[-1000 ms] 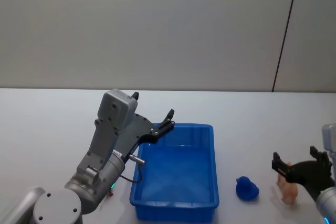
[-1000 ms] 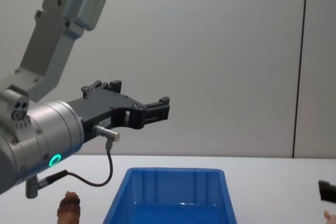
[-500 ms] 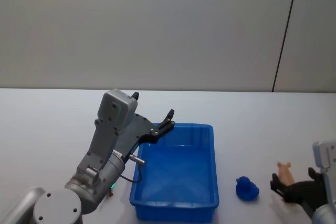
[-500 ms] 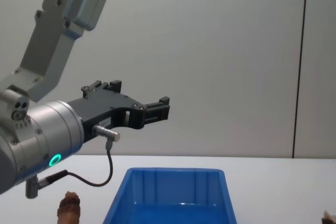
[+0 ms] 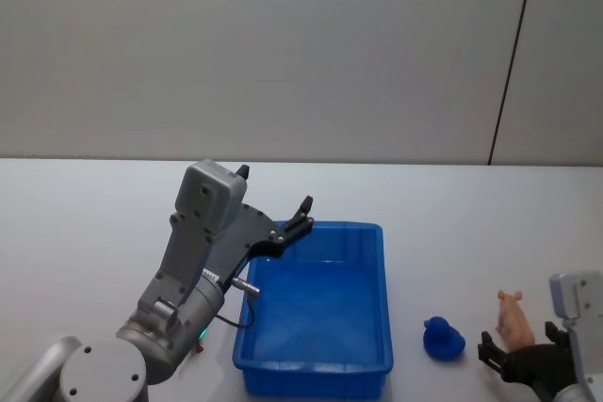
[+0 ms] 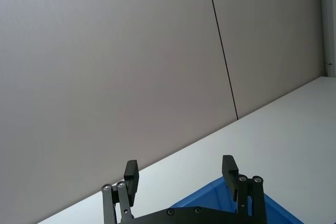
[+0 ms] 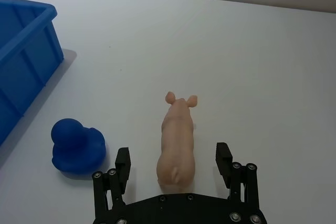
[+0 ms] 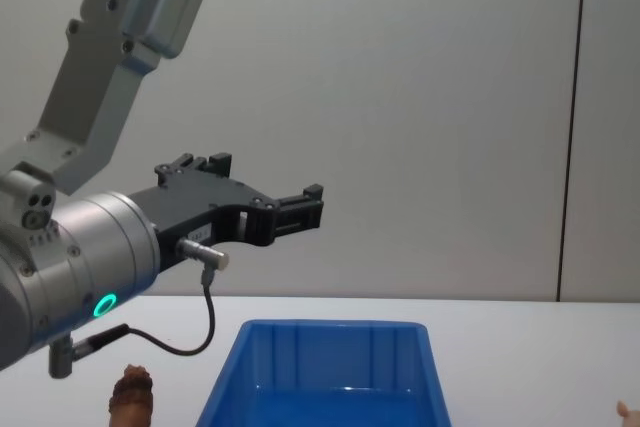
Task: Pick up the two dolls from the table and place them into the box.
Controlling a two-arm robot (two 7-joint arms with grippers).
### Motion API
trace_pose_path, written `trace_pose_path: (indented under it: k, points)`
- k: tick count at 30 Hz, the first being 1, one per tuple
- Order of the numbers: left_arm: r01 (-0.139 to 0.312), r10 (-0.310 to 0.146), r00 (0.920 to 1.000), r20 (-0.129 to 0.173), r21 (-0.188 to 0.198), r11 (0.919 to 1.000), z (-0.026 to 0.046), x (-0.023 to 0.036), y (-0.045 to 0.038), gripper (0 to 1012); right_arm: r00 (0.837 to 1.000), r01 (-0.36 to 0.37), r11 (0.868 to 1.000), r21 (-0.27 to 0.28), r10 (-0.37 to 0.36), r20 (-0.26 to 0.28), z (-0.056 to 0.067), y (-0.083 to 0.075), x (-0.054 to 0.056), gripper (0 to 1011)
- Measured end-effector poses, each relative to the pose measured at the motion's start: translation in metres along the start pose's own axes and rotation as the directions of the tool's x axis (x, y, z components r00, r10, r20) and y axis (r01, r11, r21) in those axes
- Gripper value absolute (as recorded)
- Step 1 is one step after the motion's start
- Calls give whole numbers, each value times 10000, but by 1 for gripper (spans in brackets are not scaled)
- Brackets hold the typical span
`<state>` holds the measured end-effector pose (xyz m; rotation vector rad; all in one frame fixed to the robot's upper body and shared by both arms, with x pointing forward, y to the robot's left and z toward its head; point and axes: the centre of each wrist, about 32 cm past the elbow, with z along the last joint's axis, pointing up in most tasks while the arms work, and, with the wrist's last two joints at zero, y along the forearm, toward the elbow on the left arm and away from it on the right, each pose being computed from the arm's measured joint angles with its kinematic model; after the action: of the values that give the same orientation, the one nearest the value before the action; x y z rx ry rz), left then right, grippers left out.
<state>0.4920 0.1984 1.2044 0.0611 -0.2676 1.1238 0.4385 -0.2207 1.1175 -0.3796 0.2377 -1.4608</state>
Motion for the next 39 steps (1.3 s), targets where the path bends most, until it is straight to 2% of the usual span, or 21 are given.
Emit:
trace_pose_path:
  k: [6,11,17,18,21,27,33,39]
  points:
    - [0,0,10000,0,0,10000,0,0,0,1001,10000,-74,10000,21,74,-55,-46,51,-31,1001]
    - [0,0,10000,0,0,10000,0,0,0,1001,9999,-110,9999,79,111,-96,-69,87,-49,912]
    - [0,0,10000,0,0,10000,0,0,0,1001,9998,-106,9999,133,107,-141,-94,139,-79,729]
    - [0,0,10000,0,0,10000,0,0,0,1001,9998,-99,9999,136,101,-144,-96,144,-81,729]
    - [0,0,10000,0,0,10000,0,0,0,1001,9999,-72,9999,119,73,-150,-104,156,-89,644]
    - [1,-1,10000,0,0,10000,0,0,0,1001,9998,66,10000,58,-65,-166,-120,173,-100,409]
    - [0,0,10000,-1,0,10000,0,0,0,1001,9998,152,9999,52,-151,-160,-126,170,-101,381]
    - [0,0,10000,0,0,10000,0,0,0,1001,9997,197,9991,368,-192,-129,-97,139,-97,381]
